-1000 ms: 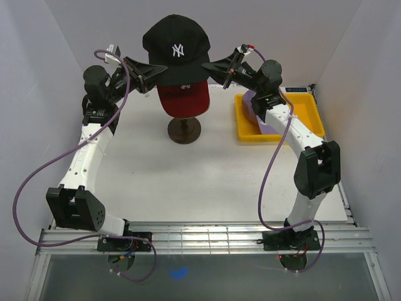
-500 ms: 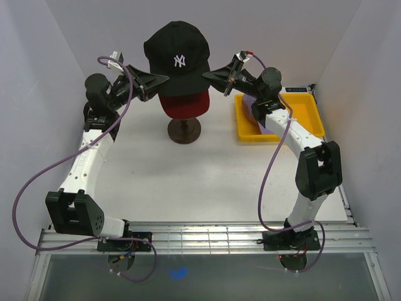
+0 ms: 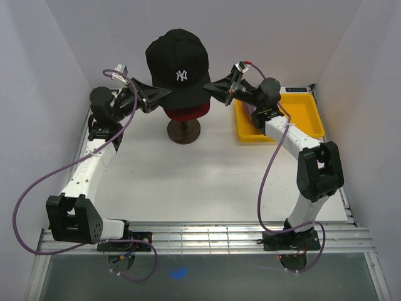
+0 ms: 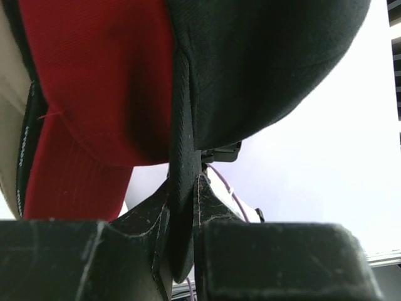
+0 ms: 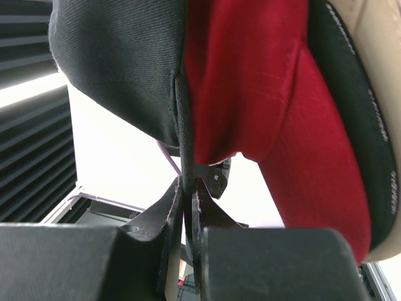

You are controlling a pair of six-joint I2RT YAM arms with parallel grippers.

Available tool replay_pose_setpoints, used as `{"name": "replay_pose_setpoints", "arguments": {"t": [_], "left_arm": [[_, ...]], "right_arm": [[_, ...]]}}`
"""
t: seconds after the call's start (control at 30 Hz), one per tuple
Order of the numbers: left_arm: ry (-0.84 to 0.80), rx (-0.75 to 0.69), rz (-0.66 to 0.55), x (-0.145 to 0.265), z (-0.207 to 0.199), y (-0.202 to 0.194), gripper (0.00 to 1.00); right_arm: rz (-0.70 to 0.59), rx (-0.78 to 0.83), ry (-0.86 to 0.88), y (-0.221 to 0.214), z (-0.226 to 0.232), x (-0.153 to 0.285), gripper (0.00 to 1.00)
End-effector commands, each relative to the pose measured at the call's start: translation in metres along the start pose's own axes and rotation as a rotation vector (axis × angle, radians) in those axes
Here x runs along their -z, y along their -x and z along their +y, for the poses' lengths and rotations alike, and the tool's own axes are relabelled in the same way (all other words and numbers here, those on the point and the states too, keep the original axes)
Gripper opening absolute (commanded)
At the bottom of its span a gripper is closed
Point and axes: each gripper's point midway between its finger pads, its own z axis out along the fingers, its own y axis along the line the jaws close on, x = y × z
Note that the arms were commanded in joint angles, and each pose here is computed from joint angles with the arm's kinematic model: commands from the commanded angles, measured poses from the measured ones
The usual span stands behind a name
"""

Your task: Stack the hats

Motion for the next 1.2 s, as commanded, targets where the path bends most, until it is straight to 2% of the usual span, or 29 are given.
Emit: {"name": "replay_pose_setpoints", "arguments": {"t": [0.0, 0.43, 1.03, 1.1, 1.17], "left_arm": [[0.047, 0.021, 0.092, 0.011, 0.022, -0.025, 0.0], [0.13, 0.122, 0.066, 0.021, 0.062, -0.03, 0.0], [0.23, 0.126, 0.039, 0.02, 0.074, -0.018, 0.0], [0.244, 0.13, 0.043, 0.021, 0.073, -0.017, 0.04], [0.264, 0.119, 0.045, 0.022, 0.075, -0.017, 0.17]], "right_arm": [[-0.037, 0.019, -0.031, 0.01, -0.011, 0.013, 0.08], [-0.078, -0.04, -0.128, 0.018, -0.056, 0.024, 0.08], [-0.152, -0.063, -0.305, 0.037, -0.089, 0.032, 0.08], [-0.159, -0.038, -0.305, 0.041, -0.083, 0.029, 0.08], [-0.163, -0.036, -0.309, 0.043, -0.082, 0.028, 0.08]]}}
